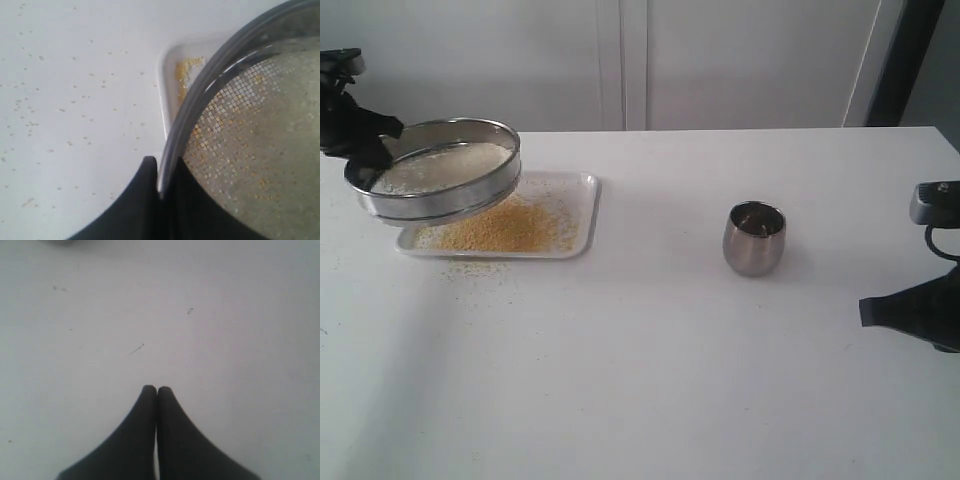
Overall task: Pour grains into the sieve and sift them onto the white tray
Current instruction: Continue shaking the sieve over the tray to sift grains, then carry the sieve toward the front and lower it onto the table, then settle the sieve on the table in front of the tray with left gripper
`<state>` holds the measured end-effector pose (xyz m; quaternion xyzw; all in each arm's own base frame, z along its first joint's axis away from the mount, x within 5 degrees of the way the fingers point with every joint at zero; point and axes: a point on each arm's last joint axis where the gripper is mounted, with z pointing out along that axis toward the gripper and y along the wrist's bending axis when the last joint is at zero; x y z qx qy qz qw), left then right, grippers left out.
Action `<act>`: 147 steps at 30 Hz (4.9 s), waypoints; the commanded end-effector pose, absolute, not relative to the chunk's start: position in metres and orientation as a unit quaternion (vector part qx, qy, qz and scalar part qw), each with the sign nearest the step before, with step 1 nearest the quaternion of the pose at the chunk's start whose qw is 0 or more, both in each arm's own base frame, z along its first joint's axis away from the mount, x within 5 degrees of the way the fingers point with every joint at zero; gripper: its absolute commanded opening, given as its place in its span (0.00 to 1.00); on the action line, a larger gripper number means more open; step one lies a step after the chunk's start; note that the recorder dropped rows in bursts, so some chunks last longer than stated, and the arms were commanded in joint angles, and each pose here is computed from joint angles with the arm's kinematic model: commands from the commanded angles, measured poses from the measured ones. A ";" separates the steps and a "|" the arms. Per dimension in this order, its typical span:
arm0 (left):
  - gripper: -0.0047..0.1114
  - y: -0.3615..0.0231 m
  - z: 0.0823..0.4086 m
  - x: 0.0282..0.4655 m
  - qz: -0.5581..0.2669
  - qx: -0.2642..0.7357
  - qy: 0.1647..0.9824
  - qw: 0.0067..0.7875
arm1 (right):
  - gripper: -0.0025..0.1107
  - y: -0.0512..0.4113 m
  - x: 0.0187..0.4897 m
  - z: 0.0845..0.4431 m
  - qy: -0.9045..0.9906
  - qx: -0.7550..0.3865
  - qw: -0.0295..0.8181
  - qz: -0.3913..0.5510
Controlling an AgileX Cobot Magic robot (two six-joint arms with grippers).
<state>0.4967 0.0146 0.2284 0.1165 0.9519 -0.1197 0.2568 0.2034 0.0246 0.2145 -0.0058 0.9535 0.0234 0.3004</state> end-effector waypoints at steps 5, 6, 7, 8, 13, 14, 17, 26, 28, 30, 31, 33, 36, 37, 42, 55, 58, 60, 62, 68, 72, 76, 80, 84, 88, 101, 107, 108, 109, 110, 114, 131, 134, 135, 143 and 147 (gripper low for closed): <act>0.04 -0.063 0.243 0.496 -0.179 0.165 0.927 0.284 | 0.02 0.024 0.203 0.214 0.953 -0.005 0.303 0.021; 0.04 -0.058 0.244 0.496 -0.178 0.160 0.928 0.287 | 0.02 0.024 0.203 0.214 0.953 -0.005 0.303 0.021; 0.04 -0.053 0.244 0.496 -0.177 0.156 0.929 0.286 | 0.02 0.024 0.203 0.214 0.953 -0.005 0.303 0.021; 0.04 -0.048 0.244 0.496 -0.177 0.152 0.930 0.283 | 0.02 0.024 0.203 0.214 0.953 -0.005 0.303 0.021; 0.04 -0.039 0.246 0.493 -0.150 0.164 0.936 0.273 | 0.02 0.024 0.203 0.214 0.953 -0.005 0.303 0.021; 0.04 -0.039 0.248 0.493 -0.148 0.164 0.935 0.278 | 0.02 0.024 0.203 0.214 0.953 -0.005 0.303 0.021; 0.04 -0.038 0.256 0.490 -0.142 0.158 0.931 0.296 | 0.02 0.024 0.203 0.214 0.953 -0.005 0.303 0.022; 0.04 -0.030 0.269 0.456 -0.104 0.114 0.917 0.369 | 0.02 0.024 0.203 0.214 0.953 -0.005 0.303 0.022; 0.04 -0.029 0.272 0.449 -0.099 0.109 0.914 0.378 | 0.02 0.024 0.203 0.214 0.953 -0.005 0.303 0.022; 0.04 -0.029 0.273 0.442 -0.095 0.119 0.914 0.376 | 0.02 0.024 0.203 0.214 0.953 -0.005 0.303 0.022; 0.04 -0.028 0.274 0.440 -0.089 0.125 0.912 0.381 | 0.02 0.024 0.203 0.214 0.953 -0.005 0.303 0.022; 0.04 -0.023 0.278 0.435 -0.060 0.114 0.895 0.428 | 0.02 0.024 0.203 0.214 0.953 -0.005 0.303 0.022; 0.04 -0.016 0.269 0.426 -0.038 0.058 0.875 0.479 | 0.02 0.024 0.203 0.214 0.953 -0.005 0.303 0.022; 0.04 -0.016 0.260 0.422 -0.039 0.058 0.882 0.466 | 0.02 0.024 0.203 0.214 0.953 -0.005 0.303 0.022; 0.04 -0.013 0.247 0.409 -0.040 0.032 0.888 0.457 | 0.02 0.023 0.203 0.214 0.953 -0.005 0.302 0.021; 0.04 -0.030 0.278 0.360 -0.121 0.088 0.927 0.344 | 0.02 0.023 0.203 0.214 0.953 -0.005 0.302 0.021; 0.04 -0.031 0.281 0.347 -0.125 0.092 0.929 0.335 | 0.02 0.023 0.203 0.214 0.953 -0.005 0.302 0.021; 0.04 -0.032 0.280 0.337 -0.131 0.097 0.933 0.320 | 0.02 0.023 0.203 0.214 0.953 -0.005 0.302 0.021; 0.04 -0.033 0.277 0.325 -0.136 0.106 0.938 0.302 | 0.02 0.023 0.203 0.214 0.953 -0.005 0.302 0.021; 0.04 -0.034 0.266 0.298 -0.151 0.096 0.944 0.279 | 0.02 0.023 0.203 0.214 0.953 -0.005 0.302 0.021; 0.04 -0.034 0.251 0.285 -0.156 0.090 0.951 0.252 | 0.02 0.023 0.203 0.214 0.953 -0.005 0.302 0.021; 0.04 -0.036 0.235 0.275 -0.156 0.092 0.956 0.229 | 0.02 0.023 0.203 0.214 0.953 -0.005 0.302 0.021; 0.04 -0.050 0.223 0.270 -0.144 0.111 0.954 0.238 | 0.02 0.024 0.203 0.214 0.953 -0.005 0.303 0.022; 0.04 -0.065 0.215 0.270 -0.129 0.118 0.945 0.278 | 0.02 0.024 0.203 0.214 0.953 -0.005 0.303 0.022; 0.04 -0.069 0.213 0.271 -0.120 0.113 0.940 0.300 | 0.02 0.024 0.203 0.214 0.953 -0.005 0.303 0.022; 0.04 -0.068 0.189 0.283 -0.111 0.084 0.949 0.283 | 0.02 0.024 0.203 0.214 0.953 -0.005 0.303 0.022; 0.04 -0.068 0.181 0.286 -0.106 0.080 0.951 0.278 | 0.02 0.024 0.203 0.214 0.953 -0.005 0.303 0.022; 0.04 -0.068 0.179 0.287 -0.105 0.080 0.952 0.277 | 0.02 0.024 0.203 0.214 0.953 -0.005 0.303 0.022; 0.04 -0.068 0.176 0.288 -0.104 0.079 0.953 0.273 | 0.02 0.024 0.203 0.214 0.953 -0.005 0.303 0.022; 0.04 -0.068 0.174 0.288 -0.104 0.079 0.954 0.270 | 0.02 0.024 0.203 0.214 0.953 -0.005 0.303 0.022; 0.04 -0.068 0.165 0.290 -0.101 0.077 0.958 0.258 | 0.02 0.024 0.203 0.214 0.953 -0.005 0.303 0.022; 0.04 -0.066 0.143 0.298 -0.090 0.049 0.963 0.250 | 0.02 0.024 0.203 0.214 0.953 -0.005 0.303 0.022; 0.04 -0.067 0.141 0.298 -0.090 0.051 0.964 0.243 | 0.02 0.024 0.203 0.214 0.953 -0.005 0.303 0.022; 0.04 -0.067 0.141 0.297 -0.091 0.051 0.965 0.242 | 0.02 0.024 0.203 0.214 0.953 -0.005 0.303 0.022; 0.04 -0.068 0.139 0.293 -0.099 0.058 0.969 0.220 | 0.02 0.024 0.203 0.214 0.953 -0.005 0.303 0.022; 0.04 -0.069 0.144 0.291 -0.103 0.061 0.968 0.219 | 0.02 0.024 0.203 0.214 0.953 -0.005 0.303 0.022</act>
